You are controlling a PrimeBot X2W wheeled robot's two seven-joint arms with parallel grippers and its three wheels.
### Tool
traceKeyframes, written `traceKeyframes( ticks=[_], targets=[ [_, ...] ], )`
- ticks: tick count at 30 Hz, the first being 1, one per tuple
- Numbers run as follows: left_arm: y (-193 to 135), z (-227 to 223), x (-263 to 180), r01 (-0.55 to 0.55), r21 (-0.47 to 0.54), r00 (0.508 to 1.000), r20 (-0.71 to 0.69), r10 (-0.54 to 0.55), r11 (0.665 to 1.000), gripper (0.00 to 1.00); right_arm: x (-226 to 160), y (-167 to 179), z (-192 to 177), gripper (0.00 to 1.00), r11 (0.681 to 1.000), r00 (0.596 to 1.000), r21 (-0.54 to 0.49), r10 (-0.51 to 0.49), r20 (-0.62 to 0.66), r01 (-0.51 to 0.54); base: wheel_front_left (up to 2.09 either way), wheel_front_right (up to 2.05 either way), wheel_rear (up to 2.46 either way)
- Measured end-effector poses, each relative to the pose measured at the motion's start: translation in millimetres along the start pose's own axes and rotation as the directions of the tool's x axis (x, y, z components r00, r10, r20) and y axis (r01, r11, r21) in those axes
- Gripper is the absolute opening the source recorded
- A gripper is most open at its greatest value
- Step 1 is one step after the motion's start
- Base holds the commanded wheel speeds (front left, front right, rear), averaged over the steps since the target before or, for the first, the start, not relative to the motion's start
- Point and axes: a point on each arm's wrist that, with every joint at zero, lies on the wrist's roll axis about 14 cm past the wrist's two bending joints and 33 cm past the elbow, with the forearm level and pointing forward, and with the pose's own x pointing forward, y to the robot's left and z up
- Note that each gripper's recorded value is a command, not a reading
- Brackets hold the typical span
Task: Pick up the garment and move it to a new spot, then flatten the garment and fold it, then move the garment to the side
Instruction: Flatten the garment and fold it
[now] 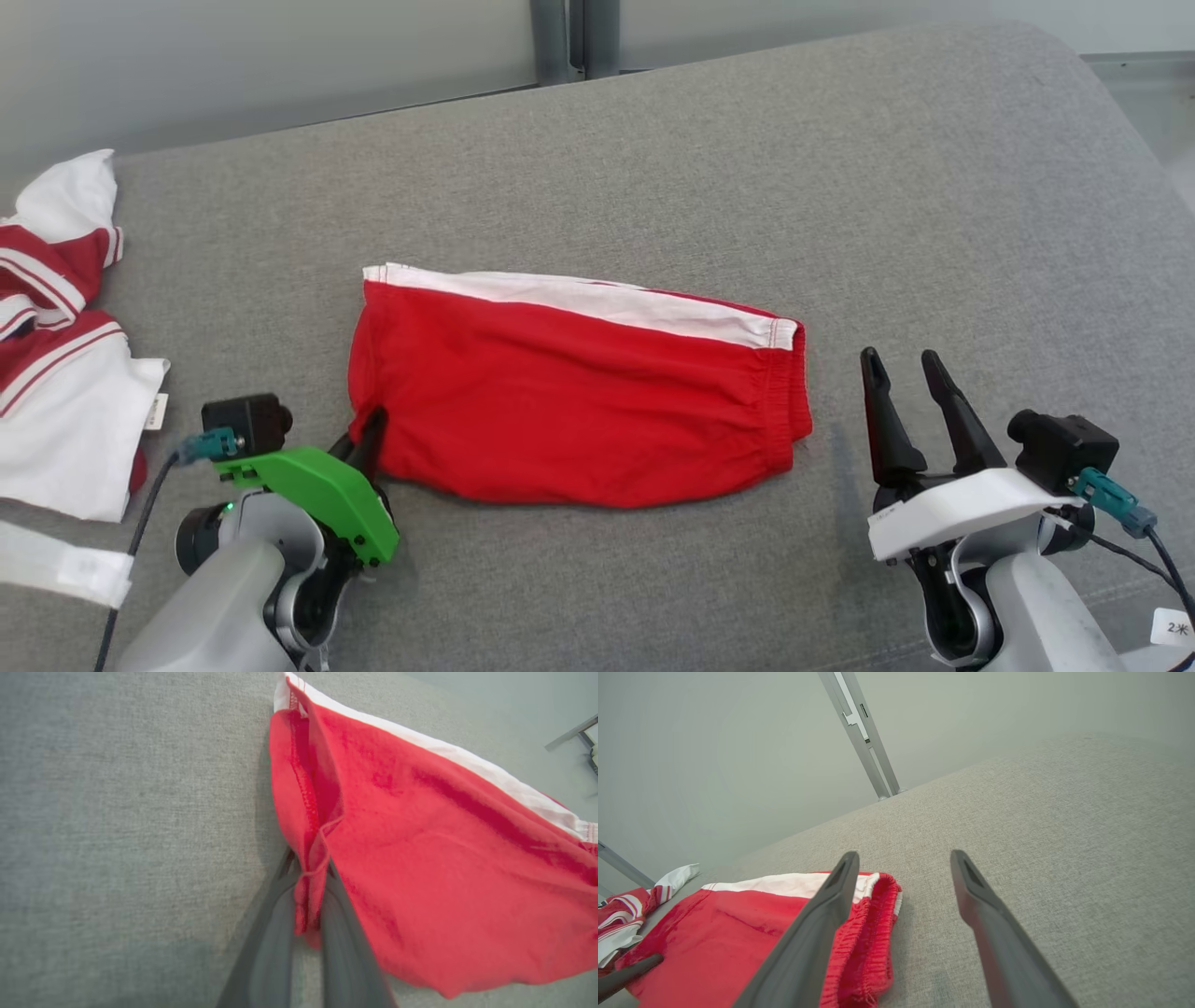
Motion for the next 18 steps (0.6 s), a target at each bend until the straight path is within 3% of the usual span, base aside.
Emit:
traceKeyframes(
  ticks=[9, 18],
  targets=[
    [2, -18, -48, -0.1, -0.122, 0.99, 0.088, 0.111, 0.987, 0.0, 5, 18, 6, 1.0, 0.998, 0.999, -0.017, 0.053, -0.002, -0.053, 0.0, 0.0, 0.0],
    [-6, -31, -70, -0.132, -0.208, 0.982, 0.105, 0.157, 0.969, 0.0, 8, 27, 9, 1.0, 0.996, 0.997, -0.024, 0.081, -0.006, -0.082, 0.0, 0.0, 0.0]
  ],
)
